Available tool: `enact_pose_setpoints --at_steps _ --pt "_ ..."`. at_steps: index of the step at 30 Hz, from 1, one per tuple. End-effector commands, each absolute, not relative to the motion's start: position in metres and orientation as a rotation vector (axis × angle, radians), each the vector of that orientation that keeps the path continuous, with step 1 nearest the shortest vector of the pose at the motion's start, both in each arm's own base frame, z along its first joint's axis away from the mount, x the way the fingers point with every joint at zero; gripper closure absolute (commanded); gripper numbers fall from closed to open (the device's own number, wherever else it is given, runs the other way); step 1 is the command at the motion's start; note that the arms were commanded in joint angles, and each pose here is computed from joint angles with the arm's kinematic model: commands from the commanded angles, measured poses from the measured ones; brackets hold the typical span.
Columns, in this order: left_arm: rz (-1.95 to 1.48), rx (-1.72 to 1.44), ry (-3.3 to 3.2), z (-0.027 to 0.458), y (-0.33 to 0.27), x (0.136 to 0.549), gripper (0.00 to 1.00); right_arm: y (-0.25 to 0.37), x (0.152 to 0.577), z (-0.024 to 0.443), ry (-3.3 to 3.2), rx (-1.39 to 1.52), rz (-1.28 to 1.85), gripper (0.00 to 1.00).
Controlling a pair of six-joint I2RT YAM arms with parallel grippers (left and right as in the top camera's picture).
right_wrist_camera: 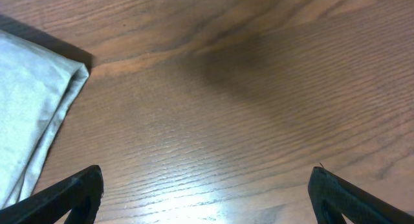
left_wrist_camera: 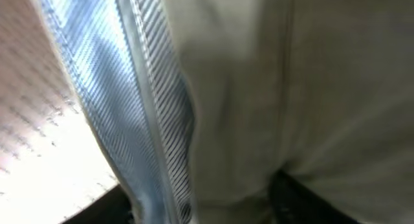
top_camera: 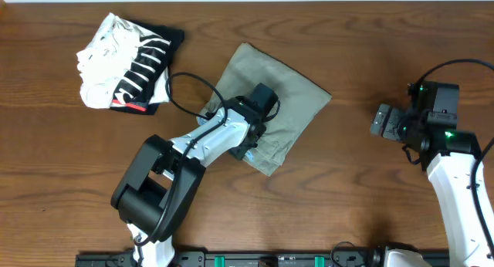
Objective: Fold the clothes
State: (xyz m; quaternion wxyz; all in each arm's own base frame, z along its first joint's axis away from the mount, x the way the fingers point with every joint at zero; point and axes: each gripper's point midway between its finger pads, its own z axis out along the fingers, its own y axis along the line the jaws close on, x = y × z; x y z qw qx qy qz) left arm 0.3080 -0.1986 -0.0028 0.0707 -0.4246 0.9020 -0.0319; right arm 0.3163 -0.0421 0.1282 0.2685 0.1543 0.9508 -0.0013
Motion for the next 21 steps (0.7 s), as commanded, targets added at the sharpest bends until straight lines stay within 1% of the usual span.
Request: enact_pose_setpoints --at_steps 1,6,8,10,12,13,14,15,18,20,21 --pt "0.088 -1.320 2.776 -0.0351 -0.1765 0.2766 0.44 -0.0463 0.3147 0.1286 2.557 0.446 -0.018 0.01" --pt "0.096 -1.320 2.778 -0.0354 -0.1754 0.2754 0.44 -0.0463 0.3147 0.1286 2.557 0.446 -0.018 0.01" --pt "0.102 -1.316 2.772 -0.0353 -0.1743 0.2762 0.52 -0.0463 0.3147 0.1286 2.557 0.446 -0.018 0.01" --pt "0.104 -1.296 2.779 -0.0353 -0.1740 0.2765 0.67 -0.0463 0.3147 0.1286 2.557 0.446 -0.018 0.01" --pt "0.106 -1.263 2.795 -0.0353 -0.1740 0.2765 0.79 -0.0463 0.3147 0.1286 2.557 0.446 -0.018 0.01" --pt "0.106 -1.246 2.803 -0.0353 -0.1740 0.2765 0.87 -0.0463 0.3147 0.1286 2.557 0.446 -0.018 0.01" --pt "0.107 -1.241 2.806 -0.0353 -0.1739 0.2764 0.92 -0.0463 0.3147 0.1286 2.557 0.446 -0.018 0.01" --pt "0.107 -1.226 2.813 -0.0353 -0.1740 0.2765 0.94 -0.0463 0.3148 0.1286 2.557 0.446 -0.018 0.01" --pt "0.108 -1.164 2.840 -0.0351 -0.1742 0.2767 0.94 -0.0463 0.3147 0.1286 2.557 0.446 -0.018 0.01" --pt "0.108 -1.058 2.882 -0.0351 -0.1746 0.2773 0.94 -0.0463 0.3147 0.1286 2.557 0.446 -0.018 0.01" --pt "0.106 -0.958 2.917 -0.0351 -0.1753 0.2783 0.94 -0.0463 0.3147 0.1286 2.557 0.446 -0.018 0.01"
